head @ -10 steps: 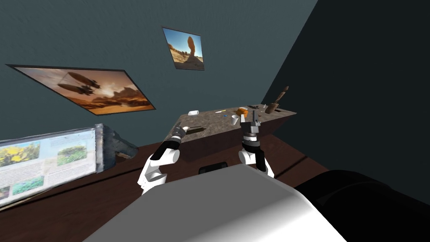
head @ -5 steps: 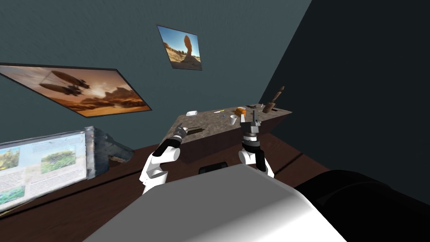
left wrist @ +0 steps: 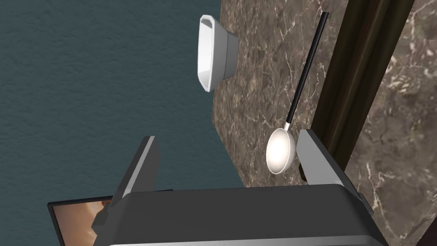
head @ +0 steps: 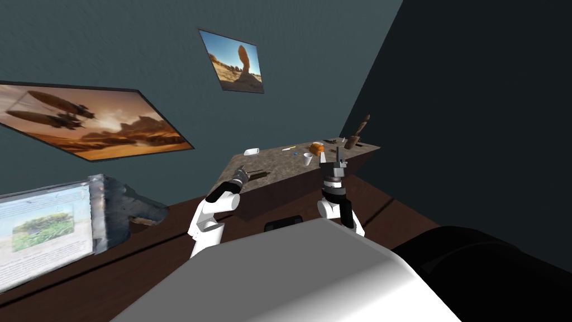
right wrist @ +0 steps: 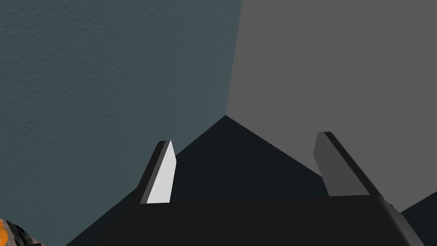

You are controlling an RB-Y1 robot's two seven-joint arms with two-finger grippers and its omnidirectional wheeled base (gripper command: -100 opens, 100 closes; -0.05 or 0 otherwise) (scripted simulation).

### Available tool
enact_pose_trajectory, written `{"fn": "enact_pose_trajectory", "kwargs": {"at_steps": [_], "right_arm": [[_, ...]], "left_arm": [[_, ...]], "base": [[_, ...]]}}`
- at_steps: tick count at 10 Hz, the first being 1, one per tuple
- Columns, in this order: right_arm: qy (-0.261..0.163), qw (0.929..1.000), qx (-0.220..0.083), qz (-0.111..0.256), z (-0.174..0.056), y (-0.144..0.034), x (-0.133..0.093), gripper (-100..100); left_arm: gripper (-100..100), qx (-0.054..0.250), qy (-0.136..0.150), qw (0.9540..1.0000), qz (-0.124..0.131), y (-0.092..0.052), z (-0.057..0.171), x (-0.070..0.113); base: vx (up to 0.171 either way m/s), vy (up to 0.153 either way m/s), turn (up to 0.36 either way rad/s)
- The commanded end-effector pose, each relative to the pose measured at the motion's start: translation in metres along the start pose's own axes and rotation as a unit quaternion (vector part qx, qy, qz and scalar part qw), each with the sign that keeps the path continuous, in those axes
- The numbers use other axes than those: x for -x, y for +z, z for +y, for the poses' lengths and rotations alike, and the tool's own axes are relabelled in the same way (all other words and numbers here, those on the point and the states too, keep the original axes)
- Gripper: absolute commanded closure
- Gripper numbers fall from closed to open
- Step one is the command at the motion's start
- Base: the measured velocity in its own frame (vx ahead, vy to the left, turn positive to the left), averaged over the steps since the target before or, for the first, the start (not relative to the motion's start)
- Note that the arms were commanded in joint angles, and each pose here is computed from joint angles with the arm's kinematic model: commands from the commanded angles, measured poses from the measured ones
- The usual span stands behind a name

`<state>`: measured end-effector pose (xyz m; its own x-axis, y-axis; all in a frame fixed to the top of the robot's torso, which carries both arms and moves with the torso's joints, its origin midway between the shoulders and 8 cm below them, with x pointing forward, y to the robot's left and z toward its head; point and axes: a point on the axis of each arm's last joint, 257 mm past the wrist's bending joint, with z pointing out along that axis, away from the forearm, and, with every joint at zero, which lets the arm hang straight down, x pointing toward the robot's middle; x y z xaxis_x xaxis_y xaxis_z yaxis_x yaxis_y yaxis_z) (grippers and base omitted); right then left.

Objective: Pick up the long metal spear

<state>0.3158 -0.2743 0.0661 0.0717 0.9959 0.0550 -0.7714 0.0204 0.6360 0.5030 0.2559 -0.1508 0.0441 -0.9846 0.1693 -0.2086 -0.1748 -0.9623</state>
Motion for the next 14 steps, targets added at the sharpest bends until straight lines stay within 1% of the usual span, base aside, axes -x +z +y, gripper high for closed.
{"fn": "enact_pose_trajectory", "kwargs": {"at_steps": [1, 2, 3, 4, 5, 6, 7, 8, 9, 10, 11, 12, 13, 14], "right_arm": [[0.0, 1.0, 0.0, 0.0, 0.0, 0.0, 0.0, 0], [0.0, 1.0, 0.0, 0.0, 0.0, 0.0, 0.0, 0], [0.0, 1.0, 0.0, 0.0, 0.0, 0.0, 0.0, 0], [0.0, 1.0, 0.0, 0.0, 0.0, 0.0, 0.0, 0], [0.0, 1.0, 0.0, 0.0, 0.0, 0.0, 0.0, 0], [0.0, 1.0, 0.0, 0.0, 0.0, 0.0, 0.0, 0], [0.0, 1.0, 0.0, 0.0, 0.0, 0.0, 0.0, 0], [0.0, 1.0, 0.0, 0.0, 0.0, 0.0, 0.0, 0], [0.0, 1.0, 0.0, 0.0, 0.0, 0.0, 0.0, 0], [0.0, 1.0, 0.0, 0.0, 0.0, 0.0, 0.0, 0], [0.0, 1.0, 0.0, 0.0, 0.0, 0.0, 0.0, 0], [0.0, 1.0, 0.0, 0.0, 0.0, 0.0, 0.0, 0], [0.0, 1.0, 0.0, 0.0, 0.0, 0.0, 0.0, 0], [0.0, 1.0, 0.0, 0.0, 0.0, 0.0, 0.0, 0]], "left_arm": [[-100, 0.015, 0.0, 0.9999, -0.005, 0.0, 0.008, 0.003], [-100, 0.03, -0.003, 0.9995, -0.013, 0.005, 0.012, 0.006], [-100, 0.043, -0.003, 0.9989, -0.016, 0.004, 0.018, 0.008], [-100, 0.054, -0.006, 0.9982, -0.024, 0.009, 0.02, 0.012], [-100, 0.069, -0.006, 0.9972, -0.029, 0.008, 0.028, 0.014], [-100, 0.075, -0.006, 0.9967, -0.03, 0.007, 0.031, 0.015], [-100, 0.088, -0.009, 0.9953, -0.039, 0.011, 0.033, 0.02], [-100, 0.101, -0.01, 0.9939, -0.043, 0.01, 0.04, 0.022], [-100, 0.112, -0.014, 0.9922, -0.052, 0.014, 0.042, 0.026], [-100, 0.127, -0.014, 0.9901, -0.057, 0.011, 0.05, 0.028], [-100, 0.134, -0.014, 0.9891, -0.059, 0.01, 0.053, 0.029], [-100, 0.148, -0.019, 0.9865, -0.069, 0.013, 0.057, 0.035], [-100, 0.16, -0.019, 0.9844, -0.072, 0.011, 0.063, 0.036], [-100, 0.171, -0.024, 0.9817, -0.081, 0.014, 0.065, 0.041]], "base": [[0.009, 0.009, 0.019], [0.018, 0.011, -0.134], [0.02, 0.017, -0.093], [0.023, 0.027, -0.148], [0.023, 0.03, -0.069], [0.011, 0.014, 0.011], [0.014, 0.023, -0.182], [0.016, 0.032, -0.073], [0.026, 0.041, -0.12], [0.026, 0.038, -0.07], [0.011, 0.015, 0.01], [0.019, 0.026, -0.144], [0.018, 0.039, -0.087], [0.024, 0.049, -0.128]]}}
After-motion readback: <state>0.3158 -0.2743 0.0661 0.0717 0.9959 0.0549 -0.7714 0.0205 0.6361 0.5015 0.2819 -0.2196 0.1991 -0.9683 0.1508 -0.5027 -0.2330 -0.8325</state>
